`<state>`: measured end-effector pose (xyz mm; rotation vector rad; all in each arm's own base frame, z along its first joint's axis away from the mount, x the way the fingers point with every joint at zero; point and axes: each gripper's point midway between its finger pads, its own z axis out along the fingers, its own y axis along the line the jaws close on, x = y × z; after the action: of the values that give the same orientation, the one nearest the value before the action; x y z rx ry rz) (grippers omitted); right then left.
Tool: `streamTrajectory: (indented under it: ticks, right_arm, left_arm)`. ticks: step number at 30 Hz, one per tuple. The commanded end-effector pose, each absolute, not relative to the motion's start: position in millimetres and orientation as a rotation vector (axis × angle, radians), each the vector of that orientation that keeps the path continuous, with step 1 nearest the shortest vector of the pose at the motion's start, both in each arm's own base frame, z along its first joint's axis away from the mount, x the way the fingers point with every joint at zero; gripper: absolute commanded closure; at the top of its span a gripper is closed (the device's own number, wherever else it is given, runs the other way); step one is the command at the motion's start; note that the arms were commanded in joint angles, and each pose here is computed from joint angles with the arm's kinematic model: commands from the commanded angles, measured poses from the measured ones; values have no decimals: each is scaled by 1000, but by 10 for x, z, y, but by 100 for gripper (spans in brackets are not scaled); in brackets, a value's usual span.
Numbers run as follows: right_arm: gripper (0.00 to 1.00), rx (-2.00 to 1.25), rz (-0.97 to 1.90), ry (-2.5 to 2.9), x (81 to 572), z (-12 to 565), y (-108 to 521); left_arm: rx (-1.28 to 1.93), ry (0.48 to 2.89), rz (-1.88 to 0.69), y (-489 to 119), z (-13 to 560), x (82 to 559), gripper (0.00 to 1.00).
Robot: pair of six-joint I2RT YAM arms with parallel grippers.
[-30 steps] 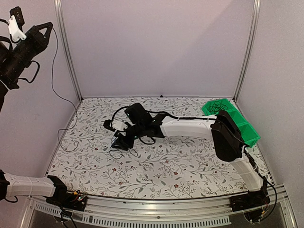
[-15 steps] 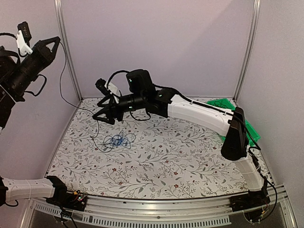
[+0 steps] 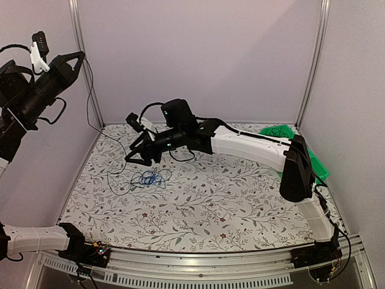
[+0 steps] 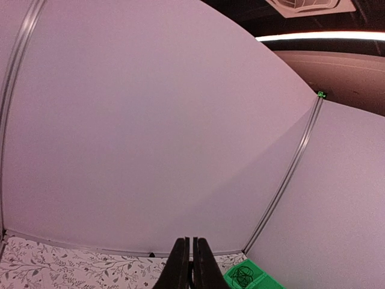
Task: Untangle the cables
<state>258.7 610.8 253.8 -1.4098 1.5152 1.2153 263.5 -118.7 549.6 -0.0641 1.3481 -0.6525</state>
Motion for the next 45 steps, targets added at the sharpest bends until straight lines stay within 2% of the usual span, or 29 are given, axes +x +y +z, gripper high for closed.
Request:
streamTrajectory:
  ticks: [1, 7, 13, 24, 35, 37, 38, 43, 44, 45]
  right_arm:
    - [36, -1387, 1255, 1487, 2607, 2650, 6152]
    - [36, -1354, 1257, 1496, 2678, 2605, 6225]
    - [39, -1343, 1260, 1508, 2713, 2533, 6258]
    - [44, -1469, 1527, 1406, 2329, 2687, 6179]
    - [43, -1508, 1703, 1333, 2193, 2858, 6053]
    - [49, -1493, 1703, 1346, 2217, 2865, 6058]
    - [55, -1476, 1691, 1362, 2245, 2867, 6069]
    - [95, -1377, 1560, 1459, 2520, 2831, 6083]
    - [100, -1362, 1498, 1461, 2613, 2843, 6066]
    - [100, -1351, 1452, 1466, 2684, 2885, 6027]
  left_arm:
    - [-71, 1319, -674, -1168, 5547, 2602, 100]
    - [-74, 1316, -685, -1168, 5557, 2588, 100]
    - [-74, 1318, -691, -1177, 5555, 2590, 100]
    - [-74, 1328, -691, -1192, 5514, 2613, 100]
    - [-74, 1336, -682, -1195, 5468, 2632, 100]
    - [-75, 1341, -679, -1197, 5448, 2643, 100]
    - [-74, 1341, -680, -1197, 5446, 2640, 100]
    - [-72, 1346, -686, -1205, 5417, 2634, 100]
    - [-73, 1354, -686, -1210, 5383, 2641, 100]
    - [-75, 1361, -685, -1205, 5346, 2639, 100]
